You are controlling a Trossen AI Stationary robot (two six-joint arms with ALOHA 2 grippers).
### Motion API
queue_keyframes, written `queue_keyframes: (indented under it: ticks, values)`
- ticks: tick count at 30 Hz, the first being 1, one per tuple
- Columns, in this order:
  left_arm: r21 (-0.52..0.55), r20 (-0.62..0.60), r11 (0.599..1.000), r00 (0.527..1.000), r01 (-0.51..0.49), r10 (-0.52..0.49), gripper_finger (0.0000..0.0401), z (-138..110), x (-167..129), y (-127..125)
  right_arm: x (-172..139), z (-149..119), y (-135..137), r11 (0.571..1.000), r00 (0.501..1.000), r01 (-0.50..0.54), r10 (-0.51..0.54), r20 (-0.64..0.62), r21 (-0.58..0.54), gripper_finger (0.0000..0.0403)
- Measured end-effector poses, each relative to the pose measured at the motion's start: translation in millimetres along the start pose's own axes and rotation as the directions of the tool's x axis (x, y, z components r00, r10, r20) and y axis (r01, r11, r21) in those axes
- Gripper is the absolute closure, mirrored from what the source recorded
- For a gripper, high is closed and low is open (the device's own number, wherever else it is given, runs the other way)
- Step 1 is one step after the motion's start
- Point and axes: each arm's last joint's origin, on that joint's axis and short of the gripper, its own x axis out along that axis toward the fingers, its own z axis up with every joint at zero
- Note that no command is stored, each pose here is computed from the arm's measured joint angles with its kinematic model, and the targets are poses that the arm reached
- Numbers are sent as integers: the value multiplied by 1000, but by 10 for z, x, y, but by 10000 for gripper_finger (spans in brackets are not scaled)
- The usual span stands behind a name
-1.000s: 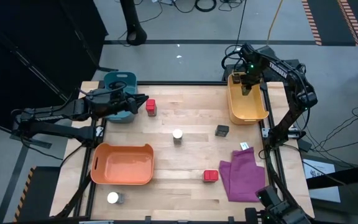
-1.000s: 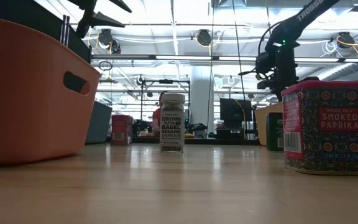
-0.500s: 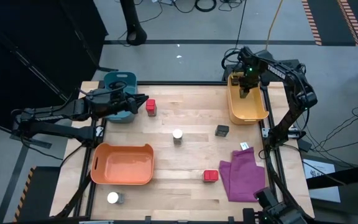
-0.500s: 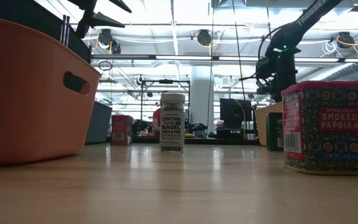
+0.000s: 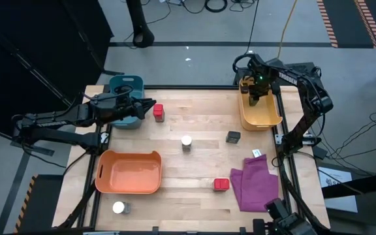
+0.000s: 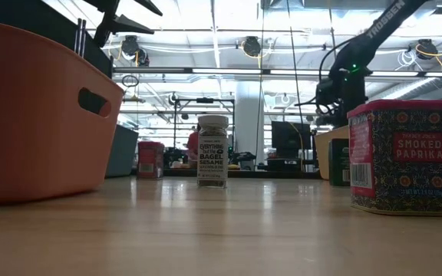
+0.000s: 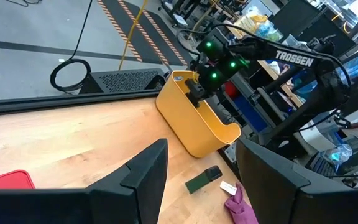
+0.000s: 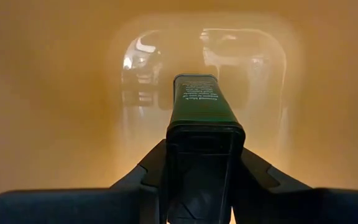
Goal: Sort spices by type
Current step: Put the top black seasoning can into the yellow bin
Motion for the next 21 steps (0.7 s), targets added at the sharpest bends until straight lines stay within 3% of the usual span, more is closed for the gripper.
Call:
queue_keyframes:
  ticks: [9, 16, 21]
  values:
    - [-1, 1, 1000, 1000, 1, -1, 205, 0, 0, -1, 62, -37, -18, 1000, 1000, 9, -9, -18, 0, 308]
    - [-1, 1, 1000, 1000, 1, -1, 205, 1, 0, -1, 65, -25, -7, 1000, 1000, 19, -19, 7, -8, 246]
    - [-1, 1, 1000, 1000, 1, -1, 205, 0, 0, -1, 58, -22, -7, 1000, 1000, 24, -24, 10, -4, 238]
